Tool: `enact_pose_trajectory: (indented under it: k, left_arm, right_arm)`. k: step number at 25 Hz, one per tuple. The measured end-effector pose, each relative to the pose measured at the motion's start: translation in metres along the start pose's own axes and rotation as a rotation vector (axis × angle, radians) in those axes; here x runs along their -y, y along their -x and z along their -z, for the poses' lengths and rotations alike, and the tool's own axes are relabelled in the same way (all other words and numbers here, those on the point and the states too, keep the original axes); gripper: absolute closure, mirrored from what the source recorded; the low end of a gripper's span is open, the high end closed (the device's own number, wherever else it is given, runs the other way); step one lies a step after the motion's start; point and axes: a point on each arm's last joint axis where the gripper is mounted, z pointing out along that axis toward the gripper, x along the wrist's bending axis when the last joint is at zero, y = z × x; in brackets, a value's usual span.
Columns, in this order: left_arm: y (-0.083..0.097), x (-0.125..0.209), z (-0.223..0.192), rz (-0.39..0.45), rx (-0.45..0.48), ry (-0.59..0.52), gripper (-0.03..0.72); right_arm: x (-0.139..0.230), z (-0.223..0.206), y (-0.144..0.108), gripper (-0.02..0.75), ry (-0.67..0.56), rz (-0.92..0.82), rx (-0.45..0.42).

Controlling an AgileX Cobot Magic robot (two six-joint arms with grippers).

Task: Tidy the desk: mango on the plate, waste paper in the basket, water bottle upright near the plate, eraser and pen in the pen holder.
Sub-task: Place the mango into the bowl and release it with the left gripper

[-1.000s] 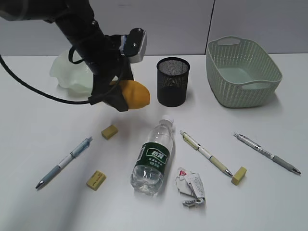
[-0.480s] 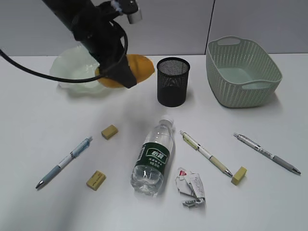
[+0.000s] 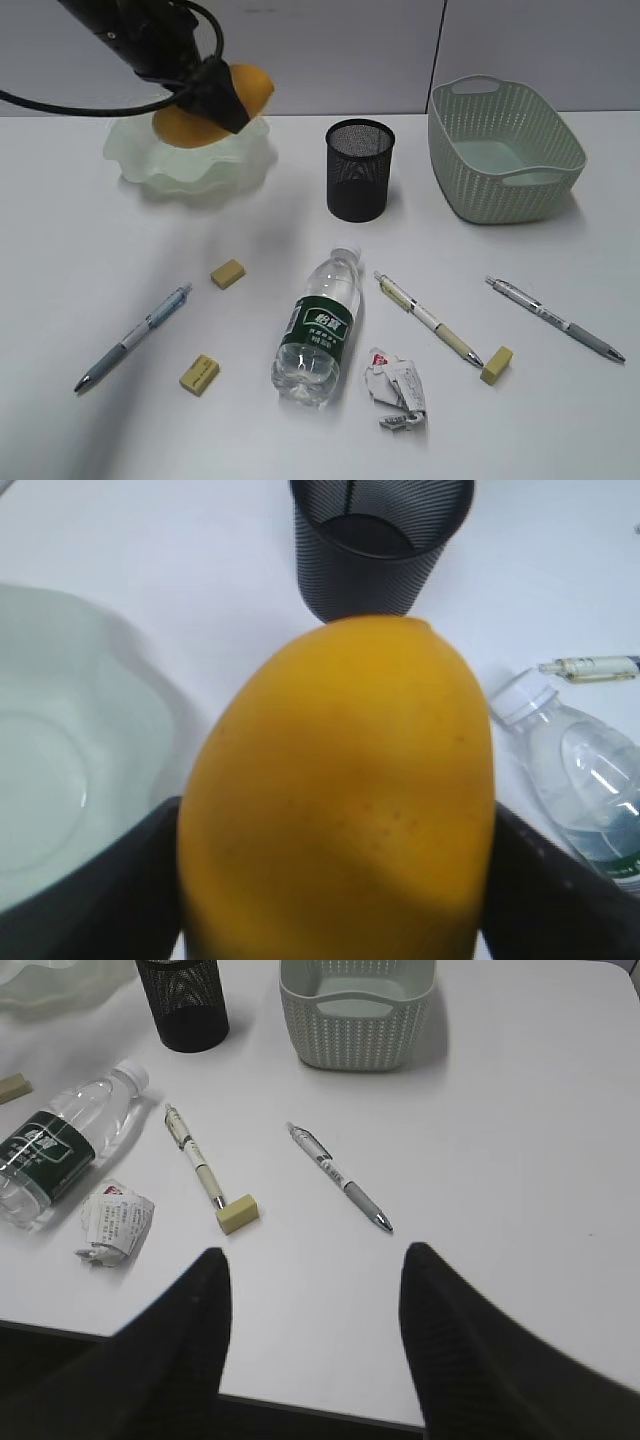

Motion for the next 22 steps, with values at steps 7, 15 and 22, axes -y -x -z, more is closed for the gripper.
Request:
enact_pose_trajectory:
  k: [7,15,22]
  left_arm:
    - [-0.02,0.003,0.026,0.115,-0.074,0.079,0.075]
    - [-0.053,0.008,0.043,0.458,-0.167,0.232,0.075]
    - [-0.075,0.007,0.052,0.563,-0.268,0.374,0.075]
  right_arm:
    - [0.0,0.0,0.0,0.302,0.0,0.0,0.0]
    - [0.0,0.0,0.0,0.303,0.0,0.0,-0.001]
    - [0.0,0.0,0.0,0.303,0.0,0.0,-0.001]
